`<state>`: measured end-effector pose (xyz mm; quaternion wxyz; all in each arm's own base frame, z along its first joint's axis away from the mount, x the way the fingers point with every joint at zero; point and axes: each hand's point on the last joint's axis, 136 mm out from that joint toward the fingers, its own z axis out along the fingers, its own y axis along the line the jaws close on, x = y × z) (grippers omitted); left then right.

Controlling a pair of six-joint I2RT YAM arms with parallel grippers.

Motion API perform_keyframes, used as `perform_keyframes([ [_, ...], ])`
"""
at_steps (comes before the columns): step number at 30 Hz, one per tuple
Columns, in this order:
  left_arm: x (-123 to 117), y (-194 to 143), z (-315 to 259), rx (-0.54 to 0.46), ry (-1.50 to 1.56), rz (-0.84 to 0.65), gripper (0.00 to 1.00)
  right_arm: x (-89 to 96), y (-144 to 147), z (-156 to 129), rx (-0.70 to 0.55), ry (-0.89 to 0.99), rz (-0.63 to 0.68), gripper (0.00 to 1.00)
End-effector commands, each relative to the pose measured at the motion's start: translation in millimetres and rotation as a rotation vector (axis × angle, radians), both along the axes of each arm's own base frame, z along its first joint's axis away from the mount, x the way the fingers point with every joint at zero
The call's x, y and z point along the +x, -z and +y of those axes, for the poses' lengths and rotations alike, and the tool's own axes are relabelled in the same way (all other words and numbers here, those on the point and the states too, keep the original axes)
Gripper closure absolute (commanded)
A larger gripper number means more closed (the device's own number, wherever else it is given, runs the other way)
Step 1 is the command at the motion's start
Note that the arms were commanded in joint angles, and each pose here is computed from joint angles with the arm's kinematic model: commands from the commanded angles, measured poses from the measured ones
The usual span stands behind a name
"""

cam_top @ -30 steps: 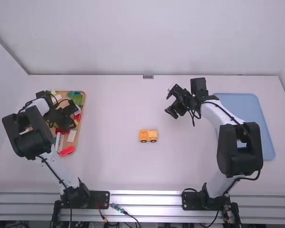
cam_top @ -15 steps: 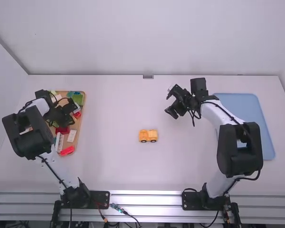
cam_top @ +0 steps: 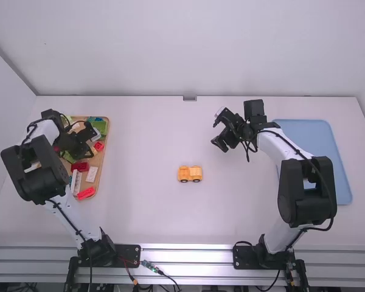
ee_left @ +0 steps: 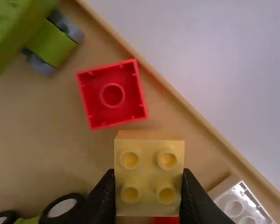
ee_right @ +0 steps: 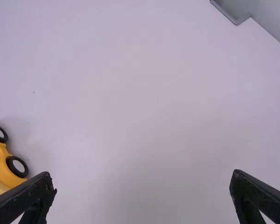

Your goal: Assemble lego blocks to make yellow taxi

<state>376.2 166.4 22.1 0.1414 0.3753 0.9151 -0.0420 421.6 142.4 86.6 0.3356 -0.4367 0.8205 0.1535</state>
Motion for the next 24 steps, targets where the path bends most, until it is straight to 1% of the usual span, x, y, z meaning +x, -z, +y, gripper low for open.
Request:
perform_keyframes([
  [1, -0.9, 4.3, -4.6, -0.015, 0.005, 0.018, 0.86, 4.3, -15.7, 1.5, 0.009, -0.004, -0.037, 0.01],
  [2, -0.6, 4.2, -4.7, -0.016, 0.005, 0.017, 0.86, 4.3, -15.7, 1.5, 0.009, -0.004, -0.037, 0.01],
  [4, 3.1, -0.2, -9.0, -0.042, 0.008, 0.001, 0.82, 4.4, -15.8, 1.5, 0.009, -0.004, -0.038, 0.01],
  [7, 12.9, -12.8, -17.1, -0.073, -0.015, -0.01, 0.82, 5.8, -16.8, 1.6, 0.011, -0.003, -0.045, 0.01],
  [9, 22.8, -26.1, -22.9, -0.07, -0.054, -0.002, 0.89, 7.7, -18.3, 2.0, 0.013, -0.004, -0.056, 0.01],
  [12, 33.3, -43.0, -38.3, -0.08, -0.08, 0.011, 0.93, 8.9, -19.2, 2.4, 0.013, -0.004, -0.063, 0.01],
  [14, 38.2, -56.4, -59.9, -0.104, -0.048, 0.024, 0.98, 9.5, -19.6, 2.1, 0.014, -0.003, -0.065, 0.01],
  [15, 40.9, -66.0, -80.5, -0.116, -0.004, 0.035, 0.98, 9.9, -19.8, 2.0, 0.016, 0.002, -0.064, 0.01],
  [16, 40.9, -66.0, -80.5, -0.116, -0.004, 0.035, 0.98, 9.9, -19.8, 2.0, 0.016, 0.002, -0.064, 0.01],
  [18, 40.2, -76.4, -120.0, -0.13, 0.093, 0.067, 0.98, 9.6, -19.8, 2.3, 0.017, 0.001, -0.062, 0.01],
  [20, 37.4, -79.4, -142.1, -0.128, 0.164, 0.085, 0.98, 10.0, -19.6, 1.1, 0.016, 0.004, -0.062, 0.01],
  [23, 30.1, -78.1, -195.6, -0.085, 0.295, 0.131, 0.98, 10.3, -19.1, -2.1, 0.016, 0.011, -0.059, 0.01],
  [24, 29.6, -77.9, -198.4, -0.083, 0.303, 0.133, 0.98, 10.3, -19.2, -2.0, 0.016, 0.011, -0.059, 0.01],
])
